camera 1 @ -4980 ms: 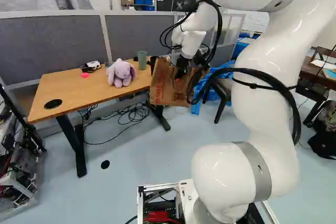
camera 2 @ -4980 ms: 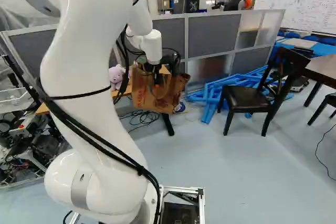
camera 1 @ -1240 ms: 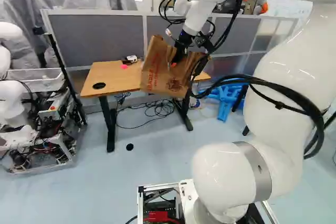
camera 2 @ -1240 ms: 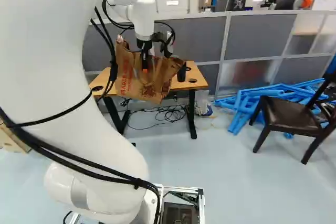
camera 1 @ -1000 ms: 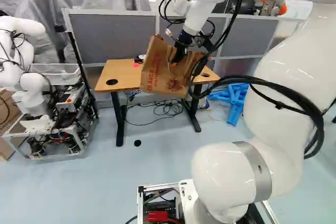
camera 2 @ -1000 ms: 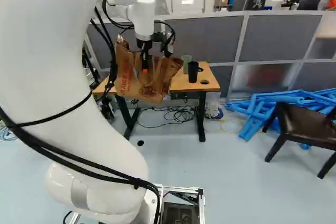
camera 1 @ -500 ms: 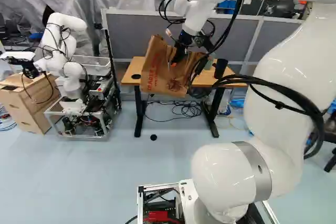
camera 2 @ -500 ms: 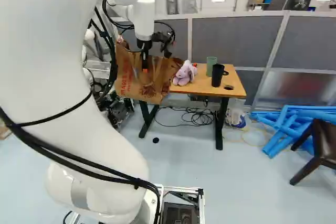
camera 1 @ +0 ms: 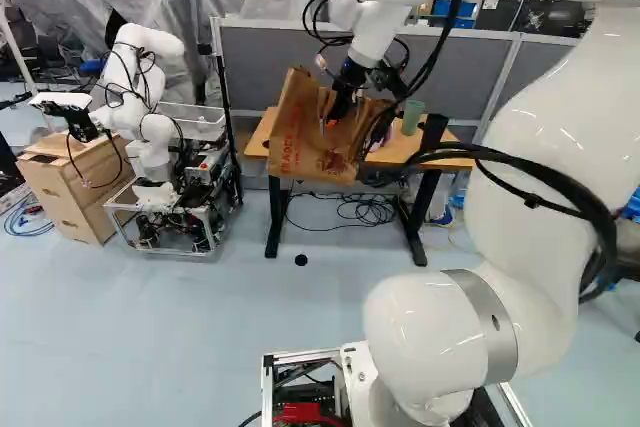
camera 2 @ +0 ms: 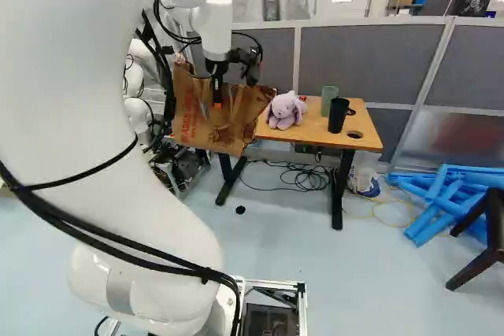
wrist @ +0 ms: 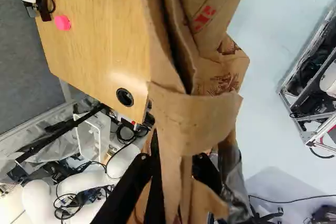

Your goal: Pick up the bag on the ground and place it on the table

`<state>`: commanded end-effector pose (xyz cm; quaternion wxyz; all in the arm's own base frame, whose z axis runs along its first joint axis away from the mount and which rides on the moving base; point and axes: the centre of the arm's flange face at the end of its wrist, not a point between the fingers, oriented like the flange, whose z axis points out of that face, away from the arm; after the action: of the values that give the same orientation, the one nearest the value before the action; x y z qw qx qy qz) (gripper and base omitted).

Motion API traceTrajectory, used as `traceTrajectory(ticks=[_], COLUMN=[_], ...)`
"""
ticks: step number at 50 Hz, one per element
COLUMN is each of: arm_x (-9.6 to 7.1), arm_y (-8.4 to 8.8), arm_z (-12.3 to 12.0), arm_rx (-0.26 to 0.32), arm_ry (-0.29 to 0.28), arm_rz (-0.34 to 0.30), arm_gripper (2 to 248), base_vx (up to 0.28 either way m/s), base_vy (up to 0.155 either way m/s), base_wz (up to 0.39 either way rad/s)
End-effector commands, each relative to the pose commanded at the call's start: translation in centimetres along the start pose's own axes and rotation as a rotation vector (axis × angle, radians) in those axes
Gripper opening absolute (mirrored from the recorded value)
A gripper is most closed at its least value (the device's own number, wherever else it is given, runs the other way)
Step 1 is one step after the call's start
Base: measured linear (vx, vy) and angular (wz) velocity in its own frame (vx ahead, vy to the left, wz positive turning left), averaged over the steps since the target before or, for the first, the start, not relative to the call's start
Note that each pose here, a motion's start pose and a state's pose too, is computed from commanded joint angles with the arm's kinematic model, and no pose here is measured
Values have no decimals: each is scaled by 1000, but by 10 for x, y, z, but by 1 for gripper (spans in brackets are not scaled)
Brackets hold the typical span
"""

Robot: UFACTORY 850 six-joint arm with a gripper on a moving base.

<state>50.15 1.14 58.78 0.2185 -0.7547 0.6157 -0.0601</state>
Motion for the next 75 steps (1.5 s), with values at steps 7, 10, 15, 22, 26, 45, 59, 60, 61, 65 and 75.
traceTrajectory(ticks=[7, 10, 15, 22, 26, 45, 59, 60, 61, 65, 75], arm_x=[0, 0, 0, 0, 0, 0, 0, 0, 0, 0, 0], arm_y=[0, 0, 0, 0, 0, 0, 0, 0, 0, 0, 0], arm_z=[0, 0, 0, 0, 0, 0, 0, 0, 0, 0, 0], arm_rx=[0, 0, 0, 0, 0, 0, 0, 0, 0, 0, 0], arm_ry=[0, 0, 0, 0, 0, 0, 0, 0, 0, 0, 0], arm_rz=[0, 0, 0, 0, 0, 0, 0, 0, 0, 0, 0], arm_gripper=[21, 21, 21, 21, 21, 21, 21, 21, 21, 21, 21], base_vx=[36, 92, 107, 91, 96, 118, 153, 187, 168, 161, 144], base_vy=[1, 11, 1, 1, 0, 28, 91, 105, 76, 44, 2], base_wz=[-4, -14, -6, -11, -3, -26, -24, 1, 4, 19, -6])
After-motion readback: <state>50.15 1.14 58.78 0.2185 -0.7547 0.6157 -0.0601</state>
